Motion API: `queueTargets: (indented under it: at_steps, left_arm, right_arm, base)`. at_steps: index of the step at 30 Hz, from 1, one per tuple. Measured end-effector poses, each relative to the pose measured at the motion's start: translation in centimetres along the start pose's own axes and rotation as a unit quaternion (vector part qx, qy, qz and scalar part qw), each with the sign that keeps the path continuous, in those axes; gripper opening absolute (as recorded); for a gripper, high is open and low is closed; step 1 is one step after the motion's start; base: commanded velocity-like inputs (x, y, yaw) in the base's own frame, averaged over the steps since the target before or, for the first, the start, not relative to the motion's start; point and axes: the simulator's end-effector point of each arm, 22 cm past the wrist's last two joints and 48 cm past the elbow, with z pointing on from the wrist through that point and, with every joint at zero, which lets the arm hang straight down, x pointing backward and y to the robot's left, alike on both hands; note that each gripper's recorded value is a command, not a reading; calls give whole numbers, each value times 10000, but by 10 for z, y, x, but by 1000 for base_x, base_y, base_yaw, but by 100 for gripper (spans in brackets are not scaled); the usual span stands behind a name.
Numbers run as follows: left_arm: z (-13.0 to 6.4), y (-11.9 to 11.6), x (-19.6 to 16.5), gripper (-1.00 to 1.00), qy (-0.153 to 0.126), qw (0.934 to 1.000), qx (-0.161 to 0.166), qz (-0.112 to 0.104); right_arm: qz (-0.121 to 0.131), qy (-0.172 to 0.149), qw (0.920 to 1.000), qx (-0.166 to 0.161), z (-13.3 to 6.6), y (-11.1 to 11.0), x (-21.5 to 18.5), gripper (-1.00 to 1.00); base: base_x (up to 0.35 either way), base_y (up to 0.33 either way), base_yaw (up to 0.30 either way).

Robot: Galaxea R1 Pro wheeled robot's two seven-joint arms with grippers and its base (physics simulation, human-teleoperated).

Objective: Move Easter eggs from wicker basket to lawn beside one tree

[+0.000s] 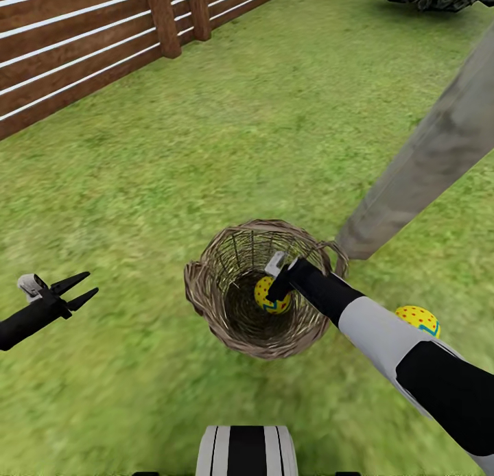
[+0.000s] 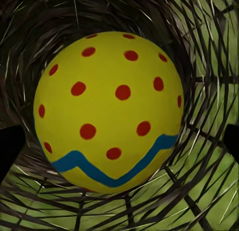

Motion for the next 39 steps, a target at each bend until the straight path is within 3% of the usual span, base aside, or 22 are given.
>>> queueTargets:
  at_steps: [8,17,34,39]
  left_arm:
    - [1,8,3,100,20,10000,-46,-44]
    - [3,27,10,100,80,9997,-169,-132]
    - [-11,69,34,100,103,9968,-512,-603]
    - [-11,75,37,100,111,9964,-551,-641]
  right_arm:
    - [-20,-67,10000,-27,4,3,-5,100]
    - [2,-36,9999,-136,21,11,1,100]
    - [24,100,9998,-165,31,13,11,100]
    - [28,121,9997,-193,35,16,13,100]
  base:
    - [0,0,0]
    - [0,0,0]
    - [0,0,0]
    - [0,0,0]
